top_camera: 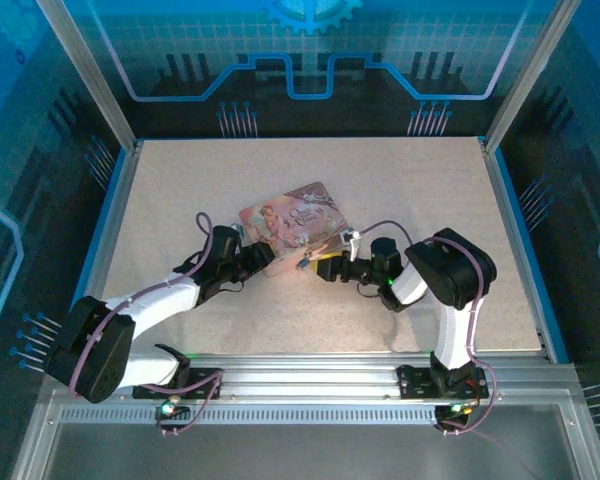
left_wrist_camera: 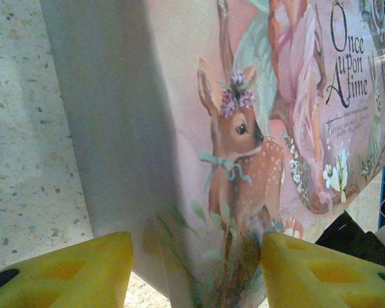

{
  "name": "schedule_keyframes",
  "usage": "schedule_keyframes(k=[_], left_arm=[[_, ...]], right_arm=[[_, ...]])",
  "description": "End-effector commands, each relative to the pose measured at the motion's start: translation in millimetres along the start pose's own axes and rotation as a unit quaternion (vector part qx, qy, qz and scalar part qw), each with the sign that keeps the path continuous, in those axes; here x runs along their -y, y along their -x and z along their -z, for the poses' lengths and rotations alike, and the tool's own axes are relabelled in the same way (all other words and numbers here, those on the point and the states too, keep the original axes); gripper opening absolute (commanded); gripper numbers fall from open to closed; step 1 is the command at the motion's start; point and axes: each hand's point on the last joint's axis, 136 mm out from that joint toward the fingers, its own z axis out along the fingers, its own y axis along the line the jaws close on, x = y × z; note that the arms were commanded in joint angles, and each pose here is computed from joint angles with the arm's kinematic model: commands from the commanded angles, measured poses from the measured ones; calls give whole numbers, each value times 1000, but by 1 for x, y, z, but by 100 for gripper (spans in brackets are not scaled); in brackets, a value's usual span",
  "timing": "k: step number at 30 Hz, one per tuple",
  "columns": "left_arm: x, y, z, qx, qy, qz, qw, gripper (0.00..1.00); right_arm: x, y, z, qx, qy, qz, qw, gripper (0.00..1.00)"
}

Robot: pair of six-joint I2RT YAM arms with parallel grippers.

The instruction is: Unlock a padlock with a key

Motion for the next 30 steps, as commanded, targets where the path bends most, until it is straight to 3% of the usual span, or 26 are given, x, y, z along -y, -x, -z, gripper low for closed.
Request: schedule_keyframes(k=[1,21,30], left_arm=[[-23,-28,-1,-42,41,5,998,54],[-14,-34,-5,-49,37,0,998,53],[-16,-34,-5,-48,40,3,998,53]], right_arm=[[-10,7,-7,13,26,34,999,65],[-19,8,-17,7,63,46,997,59],[-21,7,-18,5,70,47,996,50]])
